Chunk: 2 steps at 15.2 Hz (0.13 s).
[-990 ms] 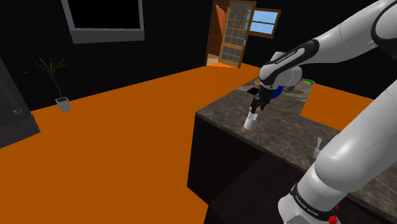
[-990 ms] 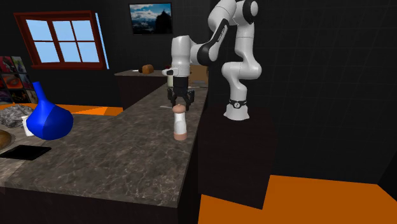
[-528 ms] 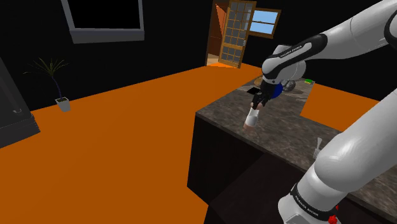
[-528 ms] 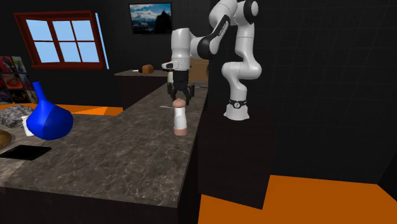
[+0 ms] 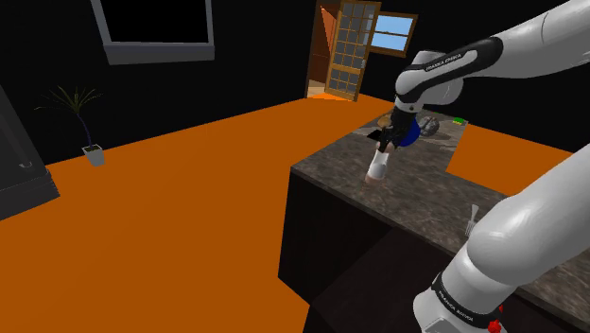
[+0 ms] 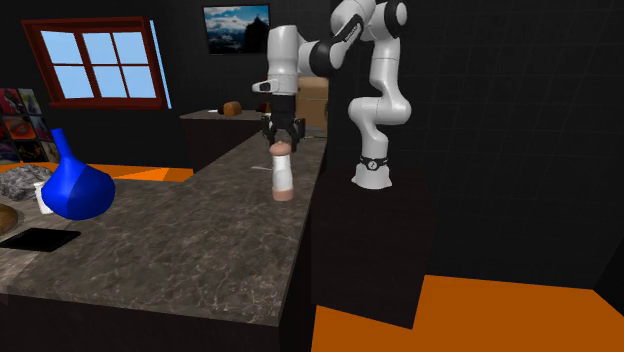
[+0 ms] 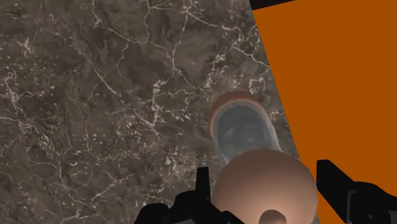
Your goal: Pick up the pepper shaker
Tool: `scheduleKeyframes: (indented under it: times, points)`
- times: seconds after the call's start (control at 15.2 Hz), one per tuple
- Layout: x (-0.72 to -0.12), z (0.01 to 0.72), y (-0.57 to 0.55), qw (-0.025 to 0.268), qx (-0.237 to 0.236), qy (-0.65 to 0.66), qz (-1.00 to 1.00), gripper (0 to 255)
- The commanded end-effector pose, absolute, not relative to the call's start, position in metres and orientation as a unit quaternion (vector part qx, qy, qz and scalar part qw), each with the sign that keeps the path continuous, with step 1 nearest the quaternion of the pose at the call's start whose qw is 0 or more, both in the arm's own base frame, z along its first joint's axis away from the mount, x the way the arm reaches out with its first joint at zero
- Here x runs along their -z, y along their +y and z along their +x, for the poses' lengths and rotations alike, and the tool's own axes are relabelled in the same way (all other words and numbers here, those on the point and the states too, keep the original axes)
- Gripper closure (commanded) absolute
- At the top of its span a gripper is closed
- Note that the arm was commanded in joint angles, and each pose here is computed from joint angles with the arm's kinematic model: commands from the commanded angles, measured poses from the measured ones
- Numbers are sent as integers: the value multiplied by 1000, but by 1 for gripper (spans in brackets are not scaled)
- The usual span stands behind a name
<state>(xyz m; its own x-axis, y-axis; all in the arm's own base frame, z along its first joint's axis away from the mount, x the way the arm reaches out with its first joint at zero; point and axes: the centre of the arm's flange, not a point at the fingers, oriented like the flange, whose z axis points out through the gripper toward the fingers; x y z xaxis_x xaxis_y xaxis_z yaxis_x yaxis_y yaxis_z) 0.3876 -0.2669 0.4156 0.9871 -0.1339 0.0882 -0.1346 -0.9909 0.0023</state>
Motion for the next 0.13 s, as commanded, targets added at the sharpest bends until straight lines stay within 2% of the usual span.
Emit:
scheduleKeyframes:
  times: [0.0, 0.07]
  points:
    - [-421, 387, -266, 4, -44, -67, 997, 255]
    - [-421, 387, -266, 4, -44, -67, 997, 255]
